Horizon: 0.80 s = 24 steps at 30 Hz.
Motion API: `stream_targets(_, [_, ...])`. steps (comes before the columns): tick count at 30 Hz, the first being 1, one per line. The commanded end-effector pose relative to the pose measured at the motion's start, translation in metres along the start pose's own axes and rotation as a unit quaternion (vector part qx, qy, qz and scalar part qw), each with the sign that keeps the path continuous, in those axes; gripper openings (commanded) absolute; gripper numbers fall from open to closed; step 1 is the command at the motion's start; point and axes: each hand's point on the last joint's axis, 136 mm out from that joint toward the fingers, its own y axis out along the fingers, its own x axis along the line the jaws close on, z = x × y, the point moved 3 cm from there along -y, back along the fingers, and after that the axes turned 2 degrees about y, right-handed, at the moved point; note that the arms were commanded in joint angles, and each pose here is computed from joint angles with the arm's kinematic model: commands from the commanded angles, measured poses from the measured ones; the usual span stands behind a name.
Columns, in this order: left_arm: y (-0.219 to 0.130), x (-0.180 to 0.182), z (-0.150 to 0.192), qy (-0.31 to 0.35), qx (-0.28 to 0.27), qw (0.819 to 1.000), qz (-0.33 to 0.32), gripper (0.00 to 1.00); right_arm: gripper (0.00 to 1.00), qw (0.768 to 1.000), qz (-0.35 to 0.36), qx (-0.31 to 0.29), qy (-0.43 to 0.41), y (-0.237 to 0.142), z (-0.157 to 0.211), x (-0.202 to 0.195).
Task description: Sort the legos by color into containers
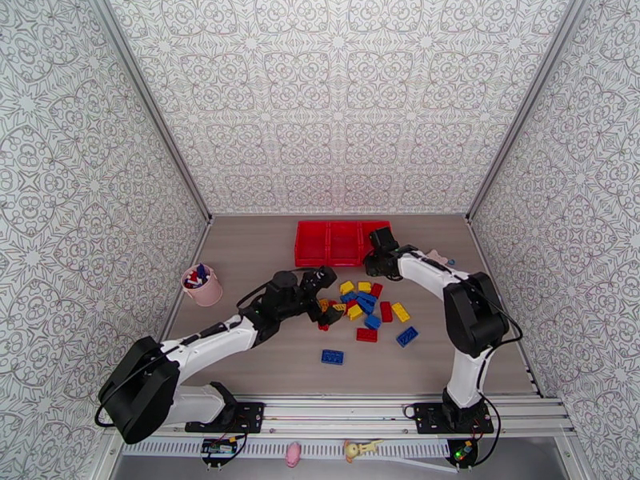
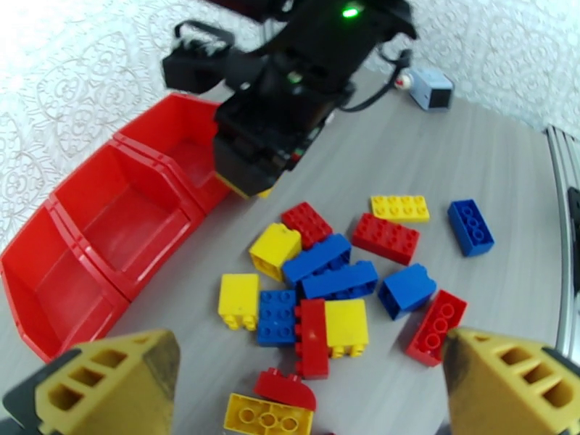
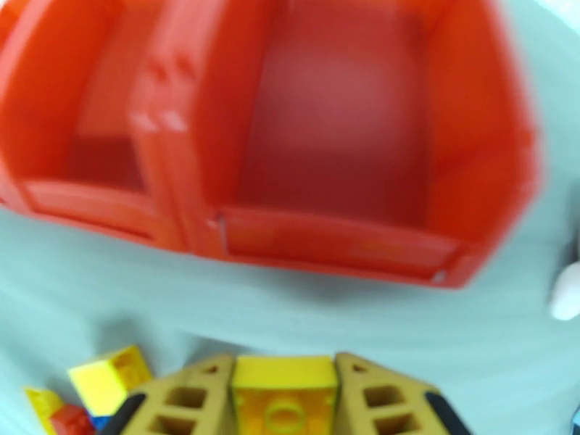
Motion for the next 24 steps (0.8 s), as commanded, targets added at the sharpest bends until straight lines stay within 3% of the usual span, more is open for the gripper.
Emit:
stream_targets(1, [-0.008,0.019,-0.015,-0.037,-0.035,0.997,-0.054,1.0,0.33,0.998,0.008,-0.06,0.021,-0.005,-0.031,-0.012])
stream_targets(16, [-0.01,0.027,-0.013,-0.046,-0.036,0.995,-0.087,1.0,0.35,0.994,0.028,-0.102,0.03,0.056,-0.108,-0.039])
stream_targets(24, [-0.009,0.016,-0.011,0.017,-0.014,0.997,-0.067,1.0,0.68,0.988,-0.017,-0.155,0.009,0.019,-0.112,-0.03])
